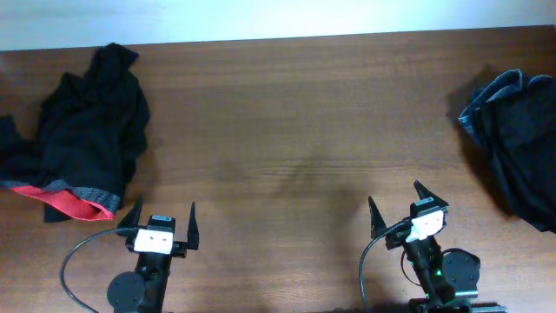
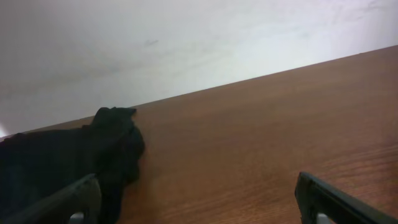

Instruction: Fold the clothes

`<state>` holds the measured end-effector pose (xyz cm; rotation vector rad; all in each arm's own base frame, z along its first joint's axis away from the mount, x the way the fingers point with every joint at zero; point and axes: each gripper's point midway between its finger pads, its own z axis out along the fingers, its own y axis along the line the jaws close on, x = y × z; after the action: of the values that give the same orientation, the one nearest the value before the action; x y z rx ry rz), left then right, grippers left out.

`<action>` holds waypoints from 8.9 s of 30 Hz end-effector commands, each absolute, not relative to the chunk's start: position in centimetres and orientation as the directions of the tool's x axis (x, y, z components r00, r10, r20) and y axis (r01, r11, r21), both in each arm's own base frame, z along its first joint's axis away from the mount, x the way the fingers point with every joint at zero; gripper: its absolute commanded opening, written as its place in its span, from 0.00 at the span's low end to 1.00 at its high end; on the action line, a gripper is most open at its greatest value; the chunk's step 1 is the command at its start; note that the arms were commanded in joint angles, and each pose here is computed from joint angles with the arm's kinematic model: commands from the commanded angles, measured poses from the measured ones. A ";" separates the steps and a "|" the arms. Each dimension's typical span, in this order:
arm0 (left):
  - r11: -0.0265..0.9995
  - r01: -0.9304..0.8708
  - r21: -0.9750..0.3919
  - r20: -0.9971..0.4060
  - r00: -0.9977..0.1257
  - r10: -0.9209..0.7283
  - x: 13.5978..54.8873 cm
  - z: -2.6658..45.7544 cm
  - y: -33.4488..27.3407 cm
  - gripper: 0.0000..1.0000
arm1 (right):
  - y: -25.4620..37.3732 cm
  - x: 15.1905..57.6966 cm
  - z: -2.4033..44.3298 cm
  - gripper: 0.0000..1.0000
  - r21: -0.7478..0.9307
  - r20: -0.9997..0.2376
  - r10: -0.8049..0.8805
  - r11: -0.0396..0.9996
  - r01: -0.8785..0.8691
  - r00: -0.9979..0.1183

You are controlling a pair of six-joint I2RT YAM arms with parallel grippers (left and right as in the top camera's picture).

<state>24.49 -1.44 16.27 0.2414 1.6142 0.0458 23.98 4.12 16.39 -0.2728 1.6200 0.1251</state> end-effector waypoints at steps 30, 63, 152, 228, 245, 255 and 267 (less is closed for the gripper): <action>0.978 0.123 0.171 -0.983 -0.047 0.178 24.5 15.9 -1.4 0.99 | 3.7 24.1 16.1 0.99 -0.077 -0.994 -0.092 0.970 -0.232 -0.051; 0.907 0.382 0.174 -0.983 0.116 0.140 23.2 19.2 -6.3 0.99 | 5.7 23.4 19.9 0.99 -0.040 -0.998 -0.019 0.941 -0.337 0.067; 0.814 -0.458 0.359 -0.321 -0.879 -0.353 29.2 3.8 13.3 0.77 | 9.8 37.3 16.0 0.99 0.524 -0.499 0.001 0.796 -0.302 -0.866; 0.727 0.641 -0.248 -0.710 0.390 -0.587 38.0 66.6 -29.5 0.01 | -7.4 36.0 20.2 0.98 0.550 -0.362 0.530 0.786 0.283 -0.767; 0.850 0.493 -0.185 -0.983 -0.093 -0.160 44.5 50.5 -32.4 0.01 | -5.5 35.9 22.1 0.83 0.647 -0.415 0.447 0.757 0.089 -0.792; 0.808 0.538 -0.240 -0.971 -0.116 -0.210 45.2 51.4 -30.6 0.01 | 4.2 38.2 26.5 0.86 0.691 -0.599 0.219 0.627 -0.359 -0.770; 0.795 0.549 -0.259 -0.964 -0.096 -0.248 42.6 54.4 -29.0 0.01 | 7.9 41.6 28.9 0.89 0.633 -0.710 0.191 0.596 -0.495 -0.678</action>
<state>45.63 -30.96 49.41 0.2671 1.6229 -0.6363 41.36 7.30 28.57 -0.2458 2.0502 1.0694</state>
